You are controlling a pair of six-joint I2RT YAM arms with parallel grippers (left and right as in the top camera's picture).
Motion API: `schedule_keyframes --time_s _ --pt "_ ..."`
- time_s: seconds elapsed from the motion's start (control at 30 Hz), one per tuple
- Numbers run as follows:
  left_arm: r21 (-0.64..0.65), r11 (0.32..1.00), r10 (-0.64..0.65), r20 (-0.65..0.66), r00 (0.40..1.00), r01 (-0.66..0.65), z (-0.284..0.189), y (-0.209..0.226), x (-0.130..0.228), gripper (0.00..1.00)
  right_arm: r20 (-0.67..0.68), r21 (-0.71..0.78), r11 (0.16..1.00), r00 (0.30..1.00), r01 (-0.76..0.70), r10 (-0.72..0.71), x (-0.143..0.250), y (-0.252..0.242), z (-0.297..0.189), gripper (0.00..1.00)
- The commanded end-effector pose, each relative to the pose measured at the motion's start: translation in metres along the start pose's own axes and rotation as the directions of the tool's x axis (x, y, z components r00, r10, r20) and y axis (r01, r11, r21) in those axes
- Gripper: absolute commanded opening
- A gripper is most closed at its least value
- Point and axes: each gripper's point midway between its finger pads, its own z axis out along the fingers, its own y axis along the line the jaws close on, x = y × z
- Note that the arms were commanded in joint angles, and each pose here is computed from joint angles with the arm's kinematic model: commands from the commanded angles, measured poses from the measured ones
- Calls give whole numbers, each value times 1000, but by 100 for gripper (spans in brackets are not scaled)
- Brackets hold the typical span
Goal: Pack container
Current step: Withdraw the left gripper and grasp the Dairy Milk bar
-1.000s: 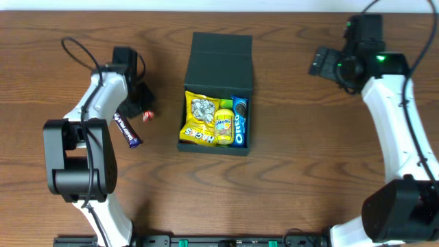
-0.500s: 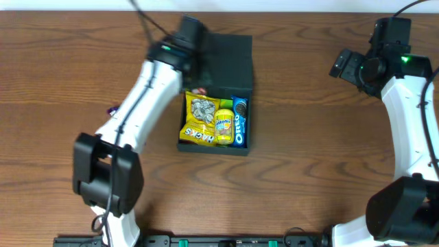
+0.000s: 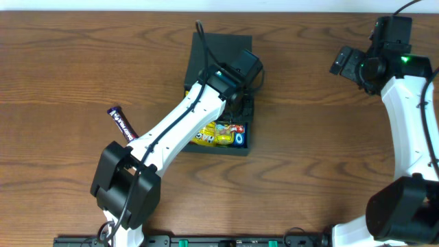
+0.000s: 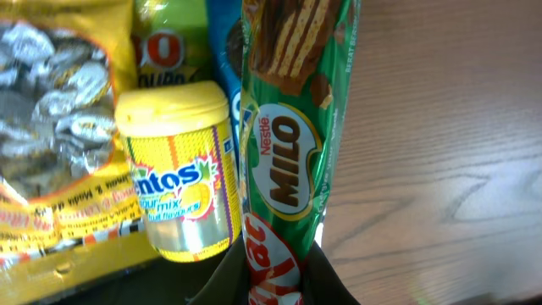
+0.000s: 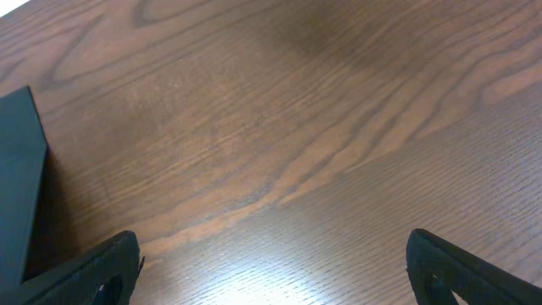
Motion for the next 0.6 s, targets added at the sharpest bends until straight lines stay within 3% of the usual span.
schedule_keyframes --time_s 0.0,0.1,0.13,0.17,0.2,0.27,0.37,0.57 --pt "11 993 -116 13 993 116 -10 -1 -1 6 17 1 1000 1000 4 -4 -6 -2 -4 99" --pt "11 994 -112 17 994 112 -10 -2 -1 8 17 1 1000 1000 4 -4 -6 -2 -4 99" --pt "15 994 -112 18 994 112 -10 -3 -2 23 17 1 1000 1000 4 -4 -6 -2 -4 99" --pt "17 994 -111 21 994 111 -10 -3 -3 47 17 1 1000 1000 4 -4 -6 -2 -4 99" --pt "20 994 -110 24 994 110 -10 -4 -4 65 17 1 1000 1000 4 -4 -6 -2 -4 99" --pt "26 995 -99 31 995 98 -10 -5 -5 82 17 1 1000 1000 4 -4 -6 -2 -4 99" --pt "28 999 -36 40 999 35 -11 -6 -7 83 17 1 1000 1000 4 -4 -6 -2 -4 99" --pt "-17 998 -64 116 991 67 -37 22 -24 67 19 0 1000 1000 4 -4 -7 -2 -4 99"
